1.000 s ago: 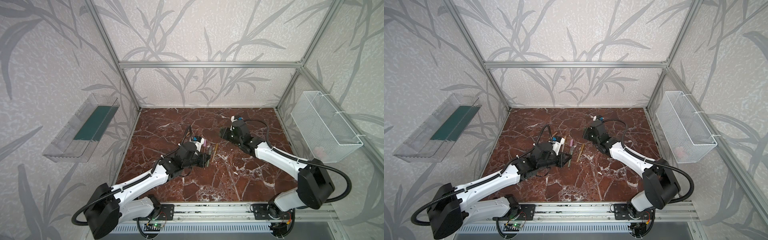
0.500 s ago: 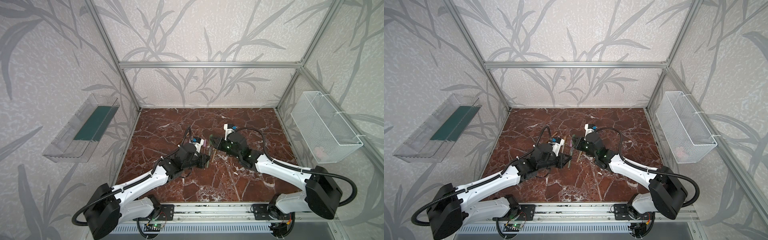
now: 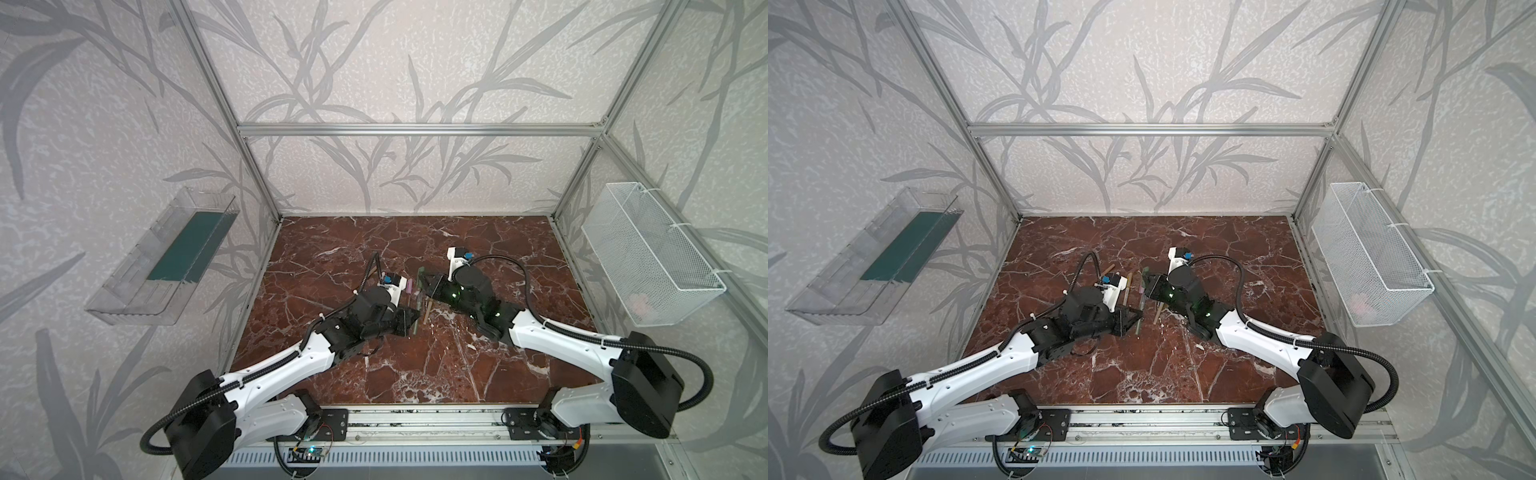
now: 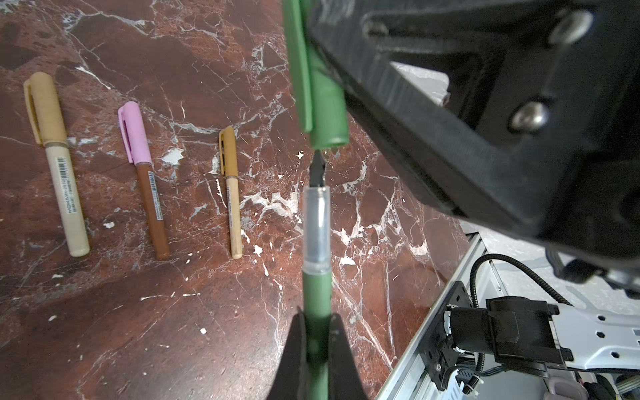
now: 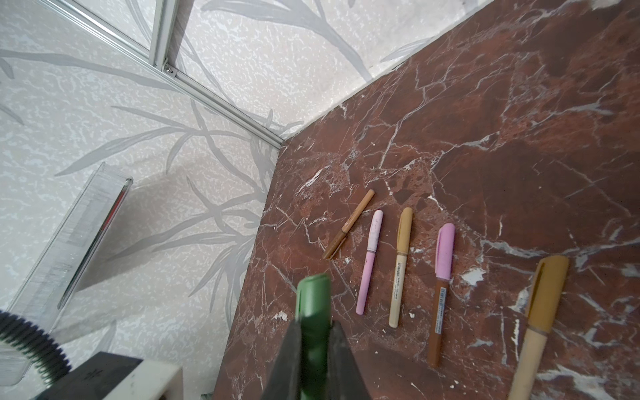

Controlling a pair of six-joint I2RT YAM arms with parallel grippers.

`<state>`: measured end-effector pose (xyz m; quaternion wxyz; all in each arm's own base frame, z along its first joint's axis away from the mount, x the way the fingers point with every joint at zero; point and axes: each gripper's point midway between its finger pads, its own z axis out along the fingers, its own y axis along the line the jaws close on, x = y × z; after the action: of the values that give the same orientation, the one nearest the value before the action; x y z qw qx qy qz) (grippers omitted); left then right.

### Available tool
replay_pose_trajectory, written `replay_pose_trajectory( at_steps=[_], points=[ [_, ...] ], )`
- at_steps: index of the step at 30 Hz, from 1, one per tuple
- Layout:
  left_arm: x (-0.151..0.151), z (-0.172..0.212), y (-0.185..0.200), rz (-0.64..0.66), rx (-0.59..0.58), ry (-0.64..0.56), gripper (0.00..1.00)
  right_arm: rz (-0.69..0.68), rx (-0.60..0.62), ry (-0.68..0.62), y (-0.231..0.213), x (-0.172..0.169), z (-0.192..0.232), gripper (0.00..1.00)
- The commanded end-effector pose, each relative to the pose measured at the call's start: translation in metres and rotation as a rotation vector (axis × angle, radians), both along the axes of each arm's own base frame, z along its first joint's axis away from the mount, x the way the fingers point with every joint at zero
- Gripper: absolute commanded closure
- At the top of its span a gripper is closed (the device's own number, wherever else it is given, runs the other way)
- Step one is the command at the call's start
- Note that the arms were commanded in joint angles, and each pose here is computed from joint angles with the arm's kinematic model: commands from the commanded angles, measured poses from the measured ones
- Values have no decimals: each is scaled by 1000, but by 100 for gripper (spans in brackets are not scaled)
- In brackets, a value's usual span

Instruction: Insert the pens into the pen caps

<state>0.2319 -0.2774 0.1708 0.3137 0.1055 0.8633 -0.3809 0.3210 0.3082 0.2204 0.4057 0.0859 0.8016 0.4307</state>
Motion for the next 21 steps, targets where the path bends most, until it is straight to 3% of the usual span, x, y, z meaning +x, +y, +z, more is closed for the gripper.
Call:
replay_pose_trajectory(
  at_steps=[1, 21],
  points=[
    [1, 4, 0, 8, -11, -18, 100, -40, -12, -39, -3, 8, 10, 100],
    [4, 8, 1, 18, -8, -34, 100, -16, -1, -7, 4, 0, -1, 100]
  ],
)
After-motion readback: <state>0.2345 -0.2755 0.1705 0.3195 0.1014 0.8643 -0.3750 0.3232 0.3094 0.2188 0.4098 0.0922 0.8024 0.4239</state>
